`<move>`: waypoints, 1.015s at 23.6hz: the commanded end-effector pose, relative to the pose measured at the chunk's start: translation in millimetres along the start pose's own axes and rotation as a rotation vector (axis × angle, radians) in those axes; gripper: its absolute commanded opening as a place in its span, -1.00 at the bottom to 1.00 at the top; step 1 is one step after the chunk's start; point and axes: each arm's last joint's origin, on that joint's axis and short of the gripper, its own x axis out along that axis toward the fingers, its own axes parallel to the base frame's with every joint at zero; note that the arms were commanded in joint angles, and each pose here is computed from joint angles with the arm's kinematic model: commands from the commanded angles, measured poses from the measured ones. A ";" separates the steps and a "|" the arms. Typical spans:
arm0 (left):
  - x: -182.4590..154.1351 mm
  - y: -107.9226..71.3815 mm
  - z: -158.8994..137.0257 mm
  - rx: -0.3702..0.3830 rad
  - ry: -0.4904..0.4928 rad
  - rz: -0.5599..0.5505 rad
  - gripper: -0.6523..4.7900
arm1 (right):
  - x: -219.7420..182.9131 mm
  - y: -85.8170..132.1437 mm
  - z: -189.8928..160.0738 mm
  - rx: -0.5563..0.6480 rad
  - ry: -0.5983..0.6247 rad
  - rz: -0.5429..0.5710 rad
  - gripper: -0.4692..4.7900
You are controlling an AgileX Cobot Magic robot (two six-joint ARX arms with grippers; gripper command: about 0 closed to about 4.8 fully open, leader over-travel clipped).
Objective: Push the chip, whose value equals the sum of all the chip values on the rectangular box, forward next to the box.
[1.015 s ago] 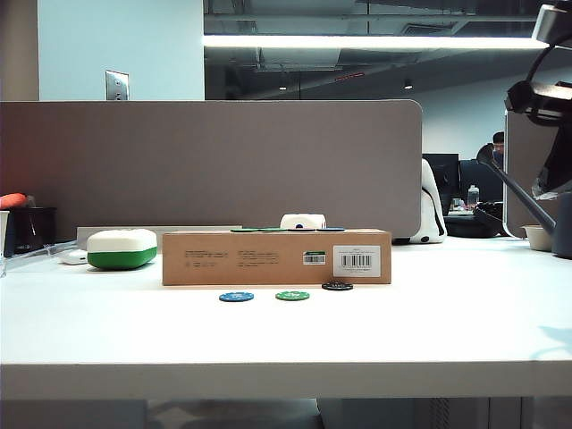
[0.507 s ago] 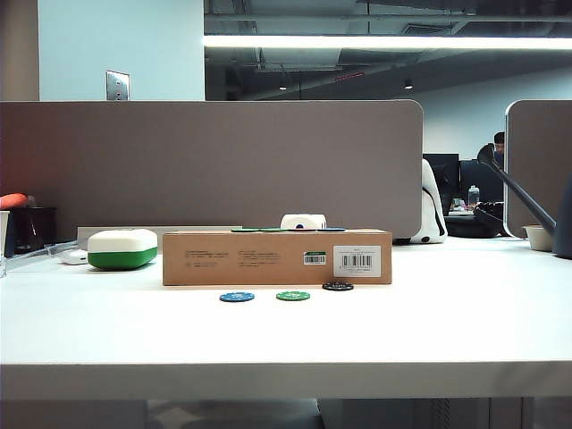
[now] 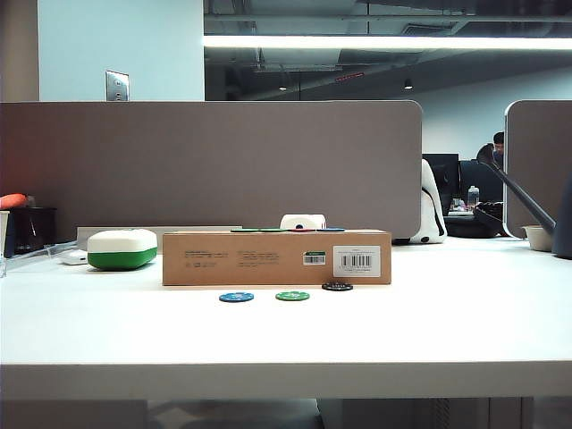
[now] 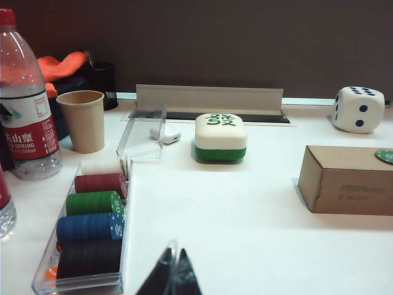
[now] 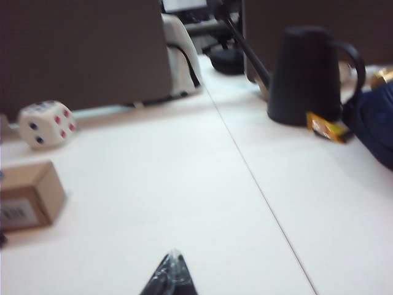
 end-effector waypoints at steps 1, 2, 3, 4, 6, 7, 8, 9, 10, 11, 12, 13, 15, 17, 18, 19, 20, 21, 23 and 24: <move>-0.3 0.2 2.3 0.001 -0.012 0.000 -0.78 | 1.6 -4.9 -5.9 -0.003 0.039 -0.002 -0.84; -0.3 0.2 2.3 0.001 -0.012 -0.001 -0.78 | 1.8 -6.2 -6.7 -0.004 0.049 -0.002 -0.84; -0.3 0.2 2.3 0.001 -0.012 -0.001 -0.78 | 1.9 -7.4 -6.8 -0.003 0.051 -0.009 -0.84; -0.3 0.2 2.3 0.001 -0.012 -0.001 -0.78 | 2.1 -8.4 -6.3 -0.002 0.047 -0.011 -0.84; -0.3 0.2 2.3 0.001 -0.012 -0.001 -0.78 | 2.3 -9.5 -6.1 -0.003 0.047 -0.001 -0.84; -0.3 0.2 2.3 0.001 -0.012 -0.001 -0.78 | 2.3 -10.0 -6.4 -0.003 0.050 -0.004 -0.84; -0.3 0.2 2.3 0.001 -0.012 -0.001 -0.78 | 2.3 -10.0 -7.1 -0.002 0.057 -0.004 -0.84; -0.3 0.2 2.3 0.001 -0.012 -0.001 -0.78 | 2.3 -10.0 -7.1 -0.003 0.057 -0.004 -0.84; -0.3 0.2 2.3 0.001 -0.012 -0.001 -0.78 | 2.3 -10.0 -7.0 -0.006 0.056 -0.004 -0.84; -0.3 0.2 2.3 0.001 -0.012 -0.001 -0.78 | 2.3 -10.0 -7.1 -0.021 0.057 -0.004 -0.84; -0.3 0.2 2.3 0.001 -0.012 -0.001 -0.78 | 2.3 -9.8 -7.1 -0.047 0.057 0.000 -0.84; -0.3 0.2 2.3 0.001 -0.012 -0.001 -0.78 | 2.3 -9.6 -7.1 -0.061 0.058 0.005 -0.84; -0.3 0.2 2.3 0.001 -0.012 -0.001 -0.78 | 2.2 -8.7 -7.3 -0.097 0.061 0.037 -0.84; -0.3 0.2 2.3 0.001 -0.012 -0.001 -0.78 | 2.2 -8.1 -7.4 -0.123 0.062 0.059 -0.84; -0.3 0.2 2.3 0.001 -0.012 -0.001 -0.78 | 2.2 -7.9 -7.4 -0.129 0.063 0.065 -0.84; -0.3 0.2 2.3 0.001 -0.012 -0.001 -0.78 | 2.2 -7.7 -7.4 -0.134 0.063 0.070 -0.84; -0.3 0.2 2.3 0.001 -0.012 -0.001 -0.78 | 2.1 -7.5 -7.5 -0.137 0.063 0.077 -0.84; -0.3 0.2 2.3 0.001 -0.012 -0.001 -0.78 | 2.1 -7.3 -7.5 -0.137 0.064 0.082 -0.84; -0.3 0.2 2.3 0.001 -0.012 0.000 -0.78 | 2.1 -7.3 -7.6 -0.135 0.066 0.082 -0.84; -0.3 0.2 2.3 0.001 -0.012 -0.001 -0.78 | 2.1 -7.3 -7.7 -0.128 0.066 0.084 -0.84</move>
